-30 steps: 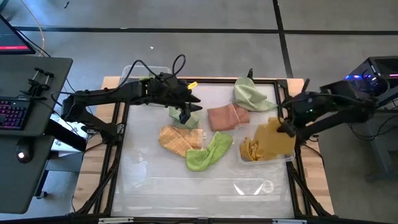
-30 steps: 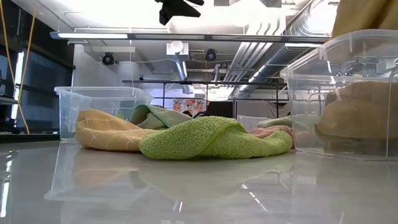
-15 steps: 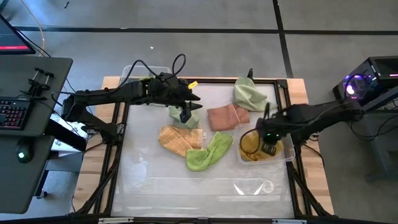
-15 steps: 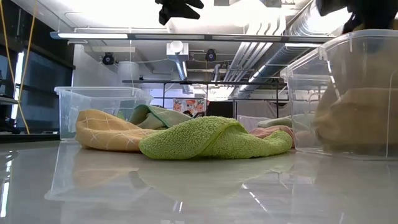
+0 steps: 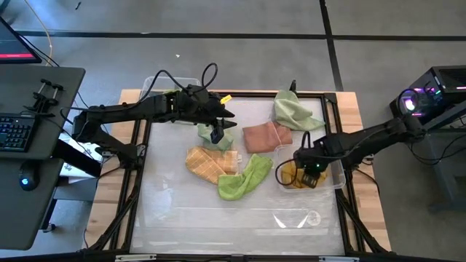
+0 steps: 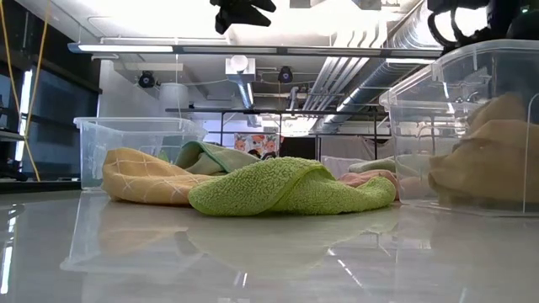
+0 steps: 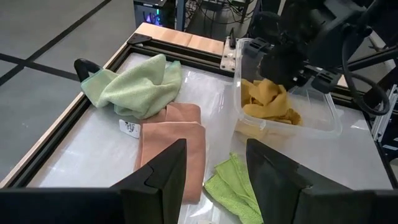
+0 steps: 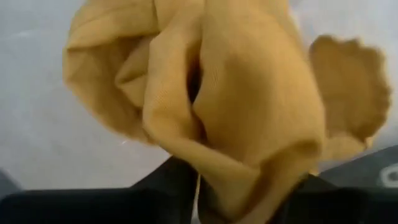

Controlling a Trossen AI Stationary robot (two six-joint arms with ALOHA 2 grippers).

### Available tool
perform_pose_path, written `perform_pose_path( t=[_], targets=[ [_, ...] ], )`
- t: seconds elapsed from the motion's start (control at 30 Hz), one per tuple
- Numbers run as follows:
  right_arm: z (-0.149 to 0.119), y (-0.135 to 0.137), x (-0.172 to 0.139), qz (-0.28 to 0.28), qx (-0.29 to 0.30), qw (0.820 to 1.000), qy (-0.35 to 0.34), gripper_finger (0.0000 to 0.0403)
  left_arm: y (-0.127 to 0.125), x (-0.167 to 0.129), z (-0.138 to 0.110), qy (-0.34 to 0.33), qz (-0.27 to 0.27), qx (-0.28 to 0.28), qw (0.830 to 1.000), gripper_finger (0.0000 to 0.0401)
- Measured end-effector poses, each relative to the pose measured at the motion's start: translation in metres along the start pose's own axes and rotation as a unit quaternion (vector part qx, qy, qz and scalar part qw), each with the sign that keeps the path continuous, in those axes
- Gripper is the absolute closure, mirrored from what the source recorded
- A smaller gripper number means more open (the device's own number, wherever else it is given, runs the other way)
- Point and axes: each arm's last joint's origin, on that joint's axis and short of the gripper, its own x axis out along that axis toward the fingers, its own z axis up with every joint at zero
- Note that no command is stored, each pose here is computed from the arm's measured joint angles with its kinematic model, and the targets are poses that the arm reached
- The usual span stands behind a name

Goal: Sort towels by color in basket
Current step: Put the yellow towel into the right transparent bin

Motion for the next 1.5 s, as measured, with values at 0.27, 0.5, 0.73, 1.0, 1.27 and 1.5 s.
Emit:
perform_pose_path(
  t=[0.27, 0.5, 0.73, 1.0, 1.27, 1.5],
  targets=[
    [-0.005, 0.001, -0.043, 0.026, 0.043, 0.997, 0.060, 0.0212, 0.000, 0.000, 0.000, 0.000, 0.000, -0.004, 1.000, 0.0247],
    [-0.001, 0.004, -0.073, 0.041, 0.078, 0.996, 0.007, 0.0217, 0.000, 0.000, 0.000, 0.000, 0.000, -0.005, 1.000, 0.0247],
    [0.012, 0.006, -0.031, 0.052, 0.081, 0.995, -0.032, 0.0299, 0.000, 0.000, 0.000, 0.000, 0.000, -0.005, 1.000, 0.0247],
    [0.009, -0.008, 0.032, 0.043, 0.150, 0.988, -0.019, 0.0397, 0.000, 0.000, 0.000, 0.000, 0.000, -0.004, 1.000, 0.0247],
    [0.009, -0.011, 0.035, 0.039, 0.166, 0.985, -0.022, 0.0315, 0.000, 0.000, 0.000, 0.000, 0.000, 0.013, 1.000, 0.0247],
    [0.006, -0.005, -0.020, 0.042, 0.160, 0.985, -0.048, 0.0234, -0.001, 0.000, -0.005, 0.024, -0.003, 0.015, 1.000, 0.0247]
  ],
)
